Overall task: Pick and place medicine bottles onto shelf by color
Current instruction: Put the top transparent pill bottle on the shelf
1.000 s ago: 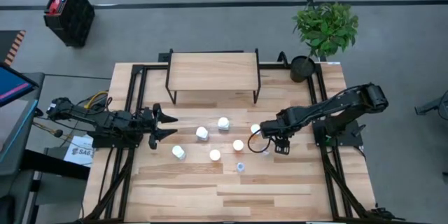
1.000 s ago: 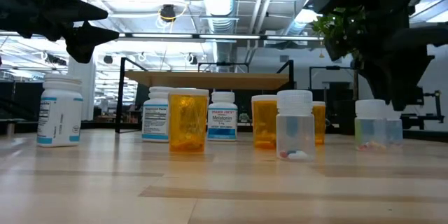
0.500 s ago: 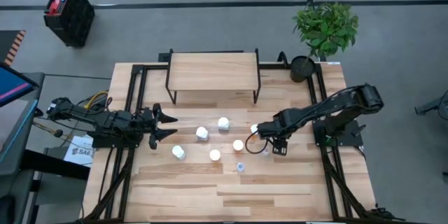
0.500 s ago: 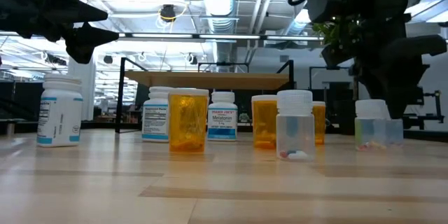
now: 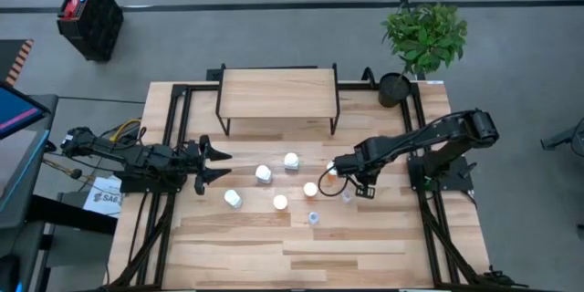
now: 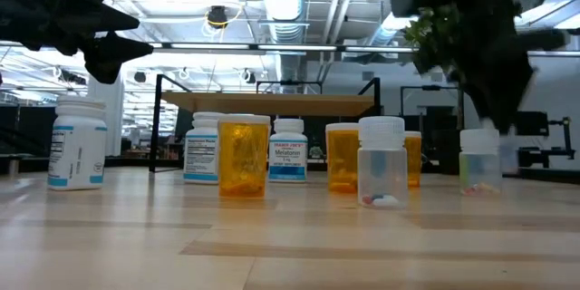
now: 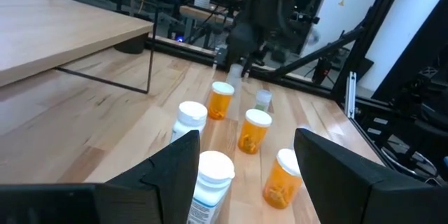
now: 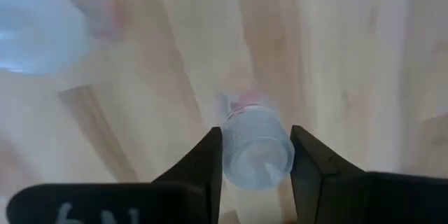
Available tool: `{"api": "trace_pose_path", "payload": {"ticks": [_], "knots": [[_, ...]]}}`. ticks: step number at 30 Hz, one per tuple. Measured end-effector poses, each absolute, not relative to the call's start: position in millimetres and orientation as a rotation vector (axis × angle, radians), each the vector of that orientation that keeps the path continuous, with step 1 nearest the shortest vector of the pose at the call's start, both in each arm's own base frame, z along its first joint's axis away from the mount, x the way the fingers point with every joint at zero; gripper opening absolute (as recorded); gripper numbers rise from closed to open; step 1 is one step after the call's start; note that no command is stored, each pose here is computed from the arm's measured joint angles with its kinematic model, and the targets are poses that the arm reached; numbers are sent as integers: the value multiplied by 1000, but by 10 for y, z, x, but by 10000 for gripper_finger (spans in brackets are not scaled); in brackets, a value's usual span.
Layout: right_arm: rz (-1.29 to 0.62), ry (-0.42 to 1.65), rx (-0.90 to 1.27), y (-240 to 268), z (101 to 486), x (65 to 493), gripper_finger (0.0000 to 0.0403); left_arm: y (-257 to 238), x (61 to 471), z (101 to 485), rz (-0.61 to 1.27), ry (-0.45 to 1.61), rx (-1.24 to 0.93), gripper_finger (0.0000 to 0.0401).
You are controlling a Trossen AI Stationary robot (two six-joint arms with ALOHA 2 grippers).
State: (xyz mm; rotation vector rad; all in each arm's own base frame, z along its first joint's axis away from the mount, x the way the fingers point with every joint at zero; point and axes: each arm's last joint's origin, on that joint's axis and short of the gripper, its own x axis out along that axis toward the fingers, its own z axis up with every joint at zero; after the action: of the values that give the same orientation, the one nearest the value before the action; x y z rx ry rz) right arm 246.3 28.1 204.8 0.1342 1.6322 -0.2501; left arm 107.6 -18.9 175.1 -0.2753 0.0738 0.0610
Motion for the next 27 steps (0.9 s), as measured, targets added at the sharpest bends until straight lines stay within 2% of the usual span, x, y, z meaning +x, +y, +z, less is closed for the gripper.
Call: {"api": "trace_pose_path", "payload": {"ticks": [5,11,17,21,27], "knots": [[-212,1564,47,221,2568,2619,121,-189,1075,1739,63,86,-272,222],[-206,1346,-71,-63,3267,2795,121,-189,1075,1738,63,86,-271,222],[-322,1083,-198,-561,3817,2878,121,-189,1075,1739,63,86,-271,222],[-391,949,-272,-930,4028,2942,121,-189,1075,1739,63,86,-271,222],[-447,995,-304,-1518,4070,3210,121,-189,1075,1739,62,85,-269,222]]}}
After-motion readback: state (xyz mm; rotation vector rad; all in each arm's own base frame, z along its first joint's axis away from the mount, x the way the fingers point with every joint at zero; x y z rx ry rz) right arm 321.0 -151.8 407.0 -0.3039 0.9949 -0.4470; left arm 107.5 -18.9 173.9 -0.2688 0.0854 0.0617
